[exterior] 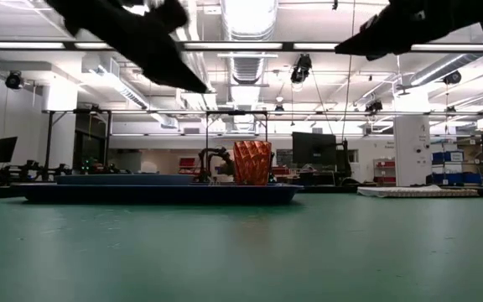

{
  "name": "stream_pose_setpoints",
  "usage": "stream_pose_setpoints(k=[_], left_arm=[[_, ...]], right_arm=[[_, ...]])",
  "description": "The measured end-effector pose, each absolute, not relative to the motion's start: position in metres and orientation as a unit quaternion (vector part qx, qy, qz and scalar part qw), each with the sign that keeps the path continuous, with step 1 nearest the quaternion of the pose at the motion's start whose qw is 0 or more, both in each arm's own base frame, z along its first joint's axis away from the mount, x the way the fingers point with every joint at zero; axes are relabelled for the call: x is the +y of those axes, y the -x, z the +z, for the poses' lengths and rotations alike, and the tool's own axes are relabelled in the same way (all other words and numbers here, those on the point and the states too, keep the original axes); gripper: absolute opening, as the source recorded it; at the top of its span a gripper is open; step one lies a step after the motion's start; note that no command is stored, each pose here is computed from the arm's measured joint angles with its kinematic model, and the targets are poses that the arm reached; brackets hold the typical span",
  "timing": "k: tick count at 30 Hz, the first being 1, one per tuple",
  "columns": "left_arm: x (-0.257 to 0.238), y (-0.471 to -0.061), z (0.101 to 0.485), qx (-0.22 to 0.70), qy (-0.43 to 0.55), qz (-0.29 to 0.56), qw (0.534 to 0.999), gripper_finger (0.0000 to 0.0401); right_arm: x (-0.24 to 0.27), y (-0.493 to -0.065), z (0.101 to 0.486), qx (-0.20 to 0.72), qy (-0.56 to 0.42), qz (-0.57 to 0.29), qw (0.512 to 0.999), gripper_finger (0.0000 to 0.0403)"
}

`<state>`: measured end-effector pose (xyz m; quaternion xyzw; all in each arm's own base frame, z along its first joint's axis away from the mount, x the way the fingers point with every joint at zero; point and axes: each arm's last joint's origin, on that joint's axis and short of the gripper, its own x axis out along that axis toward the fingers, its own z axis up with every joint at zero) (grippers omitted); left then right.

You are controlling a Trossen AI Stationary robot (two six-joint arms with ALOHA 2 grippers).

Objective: Pick and place plate/cup/fork/spoon on tray
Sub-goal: Return to Home Position

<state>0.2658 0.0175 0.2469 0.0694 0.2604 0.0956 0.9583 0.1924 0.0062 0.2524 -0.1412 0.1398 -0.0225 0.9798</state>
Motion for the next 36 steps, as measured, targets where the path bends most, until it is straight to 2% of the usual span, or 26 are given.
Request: stream_pose_setpoints(k=[5, 11, 17, 23, 27, 36], left_arm=[[-0.009, -0.215, 0.239, 0.225, -0.052, 0.016, 0.973, 0.0], [-0.013, -0.164, 0.218, 0.154, 0.003, 0.004, 0.988, 0.0], [-0.01, -0.129, 0.197, 0.089, 0.014, 0.003, 0.996, 0.0], [-0.008, -0.109, 0.183, 0.033, 0.02, 0.002, 0.999, 0.0], [-0.007, -0.102, 0.177, -0.003, 0.023, 0.003, 1.0, 0.0], [-0.007, -0.097, 0.169, -0.019, 0.011, -0.005, 1.0, 0.0]], right_arm=[[0.006, -0.181, 0.246, 0.125, 0.14, -0.024, 0.982, 0.0009], [0.005, -0.166, 0.24, 0.11, 0.126, -0.028, 0.986, 0.0009], [0.004, -0.154, 0.226, 0.104, 0.123, -0.029, 0.987, 0.0009], [0.003, -0.139, 0.214, 0.082, 0.13, -0.031, 0.988, 0.0009], [0.002, -0.121, 0.218, 0.022, 0.127, -0.038, 0.991, 0.0009], [0.001, -0.1, 0.196, -0.041, 0.12, -0.055, 0.99, 0.0009]])
